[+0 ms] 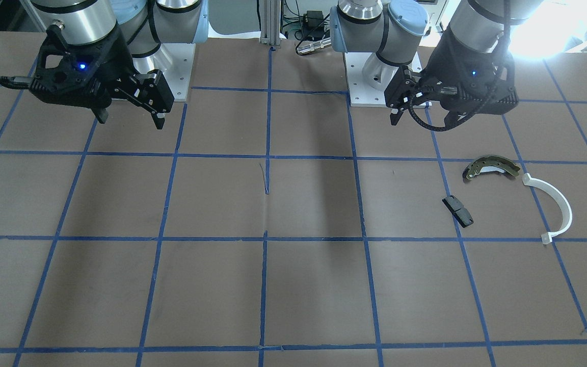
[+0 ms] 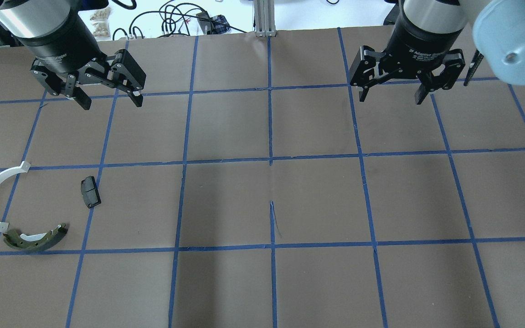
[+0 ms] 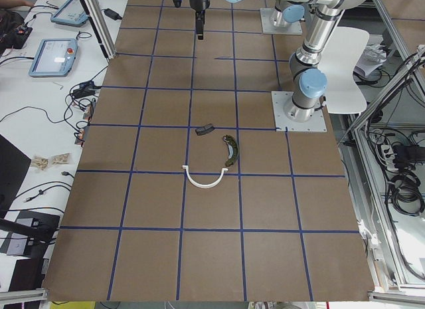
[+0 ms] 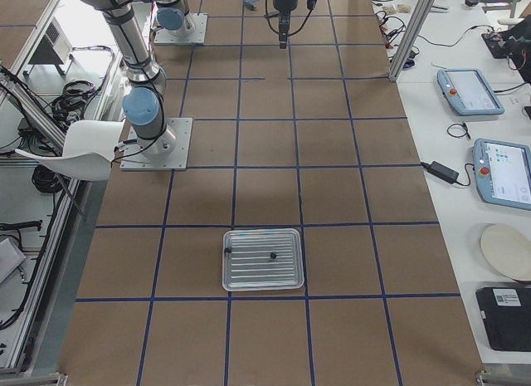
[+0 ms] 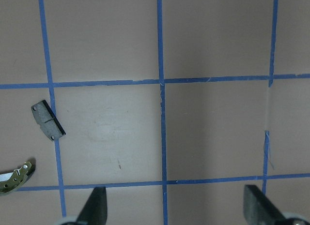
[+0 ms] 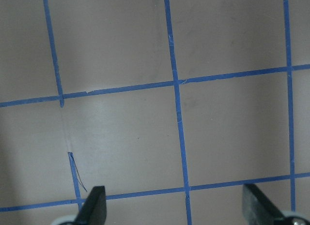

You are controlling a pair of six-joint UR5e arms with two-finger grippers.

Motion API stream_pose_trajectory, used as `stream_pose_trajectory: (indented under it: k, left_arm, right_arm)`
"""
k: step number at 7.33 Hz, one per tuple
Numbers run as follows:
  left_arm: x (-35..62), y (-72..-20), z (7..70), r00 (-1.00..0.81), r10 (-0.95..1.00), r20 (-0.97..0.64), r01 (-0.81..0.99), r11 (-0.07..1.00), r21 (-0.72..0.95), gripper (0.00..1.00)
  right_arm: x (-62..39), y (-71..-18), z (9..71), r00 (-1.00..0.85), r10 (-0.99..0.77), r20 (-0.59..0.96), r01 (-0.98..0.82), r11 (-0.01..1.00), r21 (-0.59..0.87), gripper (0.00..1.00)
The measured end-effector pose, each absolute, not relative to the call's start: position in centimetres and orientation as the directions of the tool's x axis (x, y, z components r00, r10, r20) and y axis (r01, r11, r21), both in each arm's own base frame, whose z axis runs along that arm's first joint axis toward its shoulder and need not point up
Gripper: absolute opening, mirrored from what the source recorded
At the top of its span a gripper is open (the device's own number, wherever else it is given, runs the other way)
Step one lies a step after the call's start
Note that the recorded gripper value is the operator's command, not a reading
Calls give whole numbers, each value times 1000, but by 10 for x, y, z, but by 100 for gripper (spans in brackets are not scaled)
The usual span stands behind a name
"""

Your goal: Place bearing gear from tray to pile

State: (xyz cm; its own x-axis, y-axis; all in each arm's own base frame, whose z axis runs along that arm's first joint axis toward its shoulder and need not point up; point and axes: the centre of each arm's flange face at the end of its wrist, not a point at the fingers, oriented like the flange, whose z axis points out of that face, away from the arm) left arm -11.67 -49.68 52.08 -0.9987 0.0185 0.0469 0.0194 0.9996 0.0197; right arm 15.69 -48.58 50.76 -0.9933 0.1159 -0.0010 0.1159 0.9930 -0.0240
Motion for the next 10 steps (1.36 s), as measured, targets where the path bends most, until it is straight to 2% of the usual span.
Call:
stream_pose_trajectory:
  k: [3,5,8,10]
  left_arm:
    - [-117,-497,523,-999,18,48,19,1000,14,100]
    - [-117,-495,526,-999,19,46,20,1000,10,100]
    - [-118,-495,525,-999,20,47,21,1000,12,100]
    - [-117,-497,525,-999,20,48,20,1000,10,100]
  right_arm:
    - [89,-494,516,-984,178,11,178,984,2,100]
    - [17,-488,526,-992,118,39,120,992,39,100]
    - [-88,-474,527,-992,-92,86,-83,991,102,100]
    - [-184,-449,518,-993,-103,55,-95,987,131,100]
